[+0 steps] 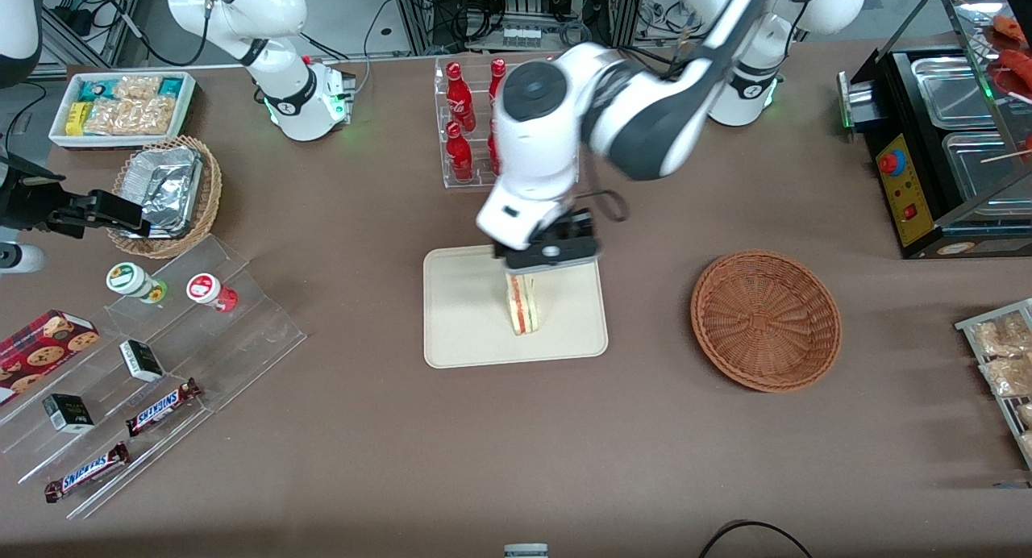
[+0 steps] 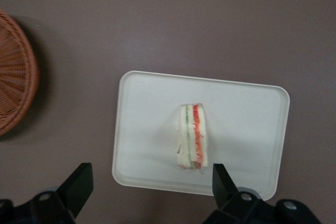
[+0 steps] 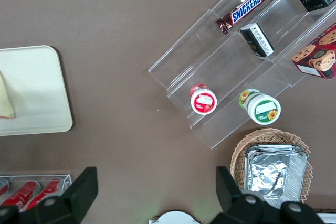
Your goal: Place sandwich from basket to tray
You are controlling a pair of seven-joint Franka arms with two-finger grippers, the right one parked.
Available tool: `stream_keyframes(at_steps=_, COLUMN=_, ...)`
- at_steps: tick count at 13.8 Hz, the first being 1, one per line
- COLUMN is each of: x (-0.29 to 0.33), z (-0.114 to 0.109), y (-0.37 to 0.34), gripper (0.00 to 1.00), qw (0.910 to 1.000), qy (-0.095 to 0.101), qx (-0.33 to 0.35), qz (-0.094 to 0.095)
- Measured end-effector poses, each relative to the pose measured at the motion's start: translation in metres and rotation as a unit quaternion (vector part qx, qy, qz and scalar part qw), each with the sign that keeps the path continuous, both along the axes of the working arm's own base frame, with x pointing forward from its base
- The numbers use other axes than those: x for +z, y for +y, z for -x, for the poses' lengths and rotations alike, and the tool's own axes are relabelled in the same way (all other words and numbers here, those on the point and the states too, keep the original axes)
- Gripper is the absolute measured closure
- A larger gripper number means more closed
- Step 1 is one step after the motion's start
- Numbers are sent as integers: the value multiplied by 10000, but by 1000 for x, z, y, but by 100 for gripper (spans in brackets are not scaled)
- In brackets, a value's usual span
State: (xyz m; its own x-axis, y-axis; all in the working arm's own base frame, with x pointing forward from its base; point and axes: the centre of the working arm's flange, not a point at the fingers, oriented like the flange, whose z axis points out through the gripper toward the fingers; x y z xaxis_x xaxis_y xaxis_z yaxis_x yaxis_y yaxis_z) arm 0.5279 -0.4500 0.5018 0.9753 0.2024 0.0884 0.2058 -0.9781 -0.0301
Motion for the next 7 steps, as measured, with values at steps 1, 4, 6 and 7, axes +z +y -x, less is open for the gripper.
stream_keyframes(at_steps=1, x=18, z=-7, y=23, gripper=0, qw=9999, qy=19, qx=165, qz=-30)
stream_keyframes(at_steps=4, x=43, z=-22, y=84, gripper=0, qw=9992, qy=48, qx=390, qz=-81)
stream_keyframes(at_steps=6, x=40, z=-26, y=119, gripper=0, qw=9995, qy=180, qx=172, qz=-186)
stream_keyframes(at_steps=7, x=38, z=-27, y=136, gripper=0, qw=9994, qy=258, qx=56, qz=-238)
